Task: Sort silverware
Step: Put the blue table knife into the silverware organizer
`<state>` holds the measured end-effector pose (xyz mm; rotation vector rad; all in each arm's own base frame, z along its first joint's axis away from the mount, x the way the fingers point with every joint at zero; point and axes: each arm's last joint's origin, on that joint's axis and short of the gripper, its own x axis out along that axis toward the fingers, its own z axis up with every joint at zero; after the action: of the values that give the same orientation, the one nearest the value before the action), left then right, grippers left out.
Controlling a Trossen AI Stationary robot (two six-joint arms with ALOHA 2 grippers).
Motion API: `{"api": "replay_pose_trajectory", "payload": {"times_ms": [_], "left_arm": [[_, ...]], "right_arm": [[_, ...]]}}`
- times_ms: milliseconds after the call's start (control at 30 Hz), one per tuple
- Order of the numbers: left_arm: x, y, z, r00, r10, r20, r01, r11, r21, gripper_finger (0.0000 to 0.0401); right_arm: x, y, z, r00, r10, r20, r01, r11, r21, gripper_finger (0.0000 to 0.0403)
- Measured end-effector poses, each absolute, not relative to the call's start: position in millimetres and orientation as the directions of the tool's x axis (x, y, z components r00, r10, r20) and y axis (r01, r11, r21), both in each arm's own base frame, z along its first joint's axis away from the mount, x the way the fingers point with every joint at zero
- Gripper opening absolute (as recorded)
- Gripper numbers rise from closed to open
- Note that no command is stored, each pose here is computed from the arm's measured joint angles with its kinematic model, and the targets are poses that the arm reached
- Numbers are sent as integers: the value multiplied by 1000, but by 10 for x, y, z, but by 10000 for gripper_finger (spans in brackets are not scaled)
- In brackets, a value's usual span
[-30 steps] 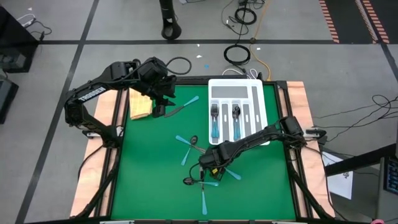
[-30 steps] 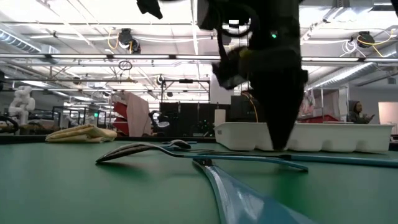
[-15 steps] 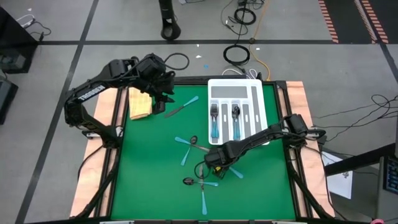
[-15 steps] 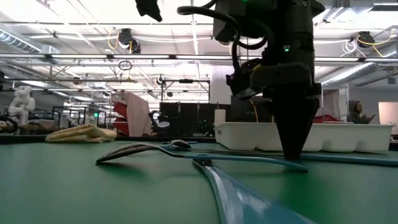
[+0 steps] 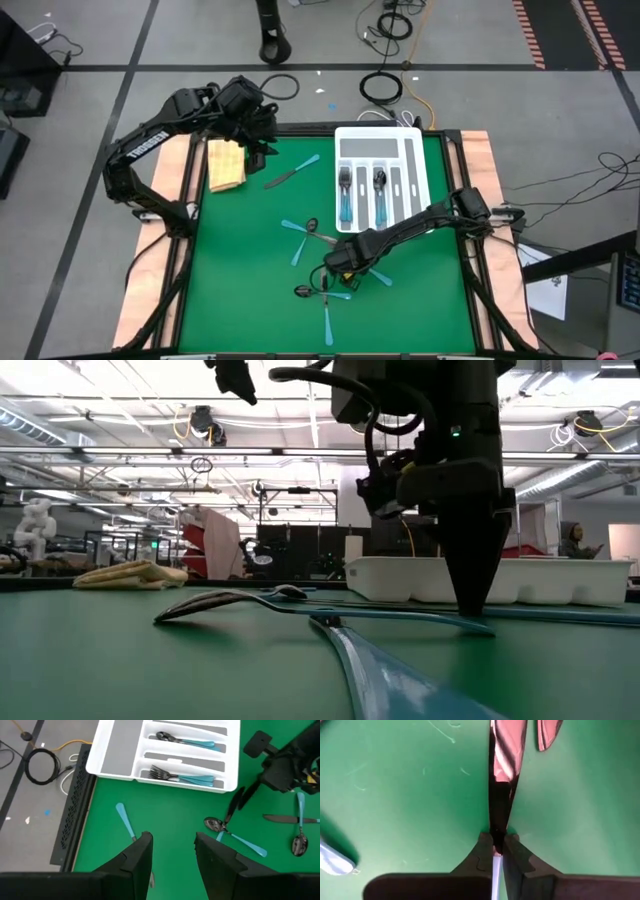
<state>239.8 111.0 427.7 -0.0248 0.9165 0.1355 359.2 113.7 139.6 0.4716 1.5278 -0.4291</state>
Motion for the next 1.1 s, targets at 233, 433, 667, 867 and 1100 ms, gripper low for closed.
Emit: {"api": "replay_pose_trajectory", "payload": {"times_ms": [233,433,667,867,1100], "left_arm": [[2356,1196,4277,596,128,-792,-135,989,58,153],[2311,1281,4277,592,150,-792,-147,986,77,153],[2251,1350,4279,644,19,-765,-125,989,-81,153],[2266,1287,4305,711,-211,-671,34,963,-267,153],[2286,1303,4294,711,-202,-674,41,968,-247,153]], "right_arm": [[3680,1186,1560,57,36,-998,557,828,61,3],[3749,1210,1679,103,23,-994,550,832,76,3],[3670,1205,1792,-12,15,-1000,501,865,7,5],[3473,1545,1862,-82,-1,-997,408,912,-34,65],[3330,1823,1853,-71,-35,-997,384,921,-59,177]]}}
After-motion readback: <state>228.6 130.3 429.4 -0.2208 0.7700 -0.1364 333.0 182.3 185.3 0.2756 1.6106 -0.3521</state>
